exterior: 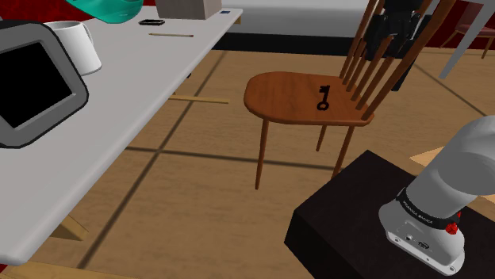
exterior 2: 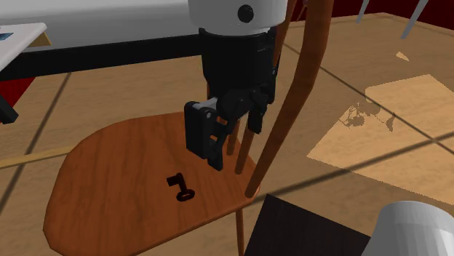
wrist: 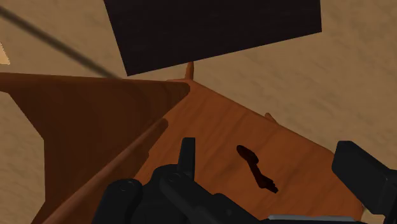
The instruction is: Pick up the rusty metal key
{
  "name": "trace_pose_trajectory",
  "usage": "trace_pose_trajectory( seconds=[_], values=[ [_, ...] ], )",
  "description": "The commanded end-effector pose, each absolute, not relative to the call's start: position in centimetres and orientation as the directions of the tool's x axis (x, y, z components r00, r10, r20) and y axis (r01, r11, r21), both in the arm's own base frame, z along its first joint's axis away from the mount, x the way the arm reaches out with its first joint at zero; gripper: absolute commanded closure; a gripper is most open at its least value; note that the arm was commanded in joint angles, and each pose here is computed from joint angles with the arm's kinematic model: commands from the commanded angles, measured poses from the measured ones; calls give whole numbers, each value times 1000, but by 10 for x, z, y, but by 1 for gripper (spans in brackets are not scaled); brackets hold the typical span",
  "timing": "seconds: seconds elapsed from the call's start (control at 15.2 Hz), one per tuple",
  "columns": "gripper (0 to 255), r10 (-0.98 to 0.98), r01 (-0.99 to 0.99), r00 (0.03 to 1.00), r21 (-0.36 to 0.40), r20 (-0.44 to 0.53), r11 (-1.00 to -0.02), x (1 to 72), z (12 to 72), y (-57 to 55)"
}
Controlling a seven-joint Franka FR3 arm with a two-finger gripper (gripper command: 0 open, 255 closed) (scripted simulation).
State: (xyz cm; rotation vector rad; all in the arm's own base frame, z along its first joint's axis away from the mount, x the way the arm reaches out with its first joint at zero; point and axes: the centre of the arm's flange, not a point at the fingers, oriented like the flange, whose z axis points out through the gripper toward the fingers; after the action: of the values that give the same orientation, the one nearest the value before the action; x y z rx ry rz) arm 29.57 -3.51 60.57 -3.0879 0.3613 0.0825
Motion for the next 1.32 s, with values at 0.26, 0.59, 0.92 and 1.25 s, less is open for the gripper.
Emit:
trace_pose_trajectory(
  seconds=[0.26, 0.59, 0.92, 1.25],
  values=[
    [0, -296, -297, 955, -6, -16, -955, 330, 574, -19],
    [0, -376, -377, 926, 14, 36, -926, 376, 535, -3],
    [0, -416, -418, 907, 22, 64, -908, 402, 505, 3],
    [0, -416, -418, 907, 22, 64, -908, 402, 479, 3]
  ],
)
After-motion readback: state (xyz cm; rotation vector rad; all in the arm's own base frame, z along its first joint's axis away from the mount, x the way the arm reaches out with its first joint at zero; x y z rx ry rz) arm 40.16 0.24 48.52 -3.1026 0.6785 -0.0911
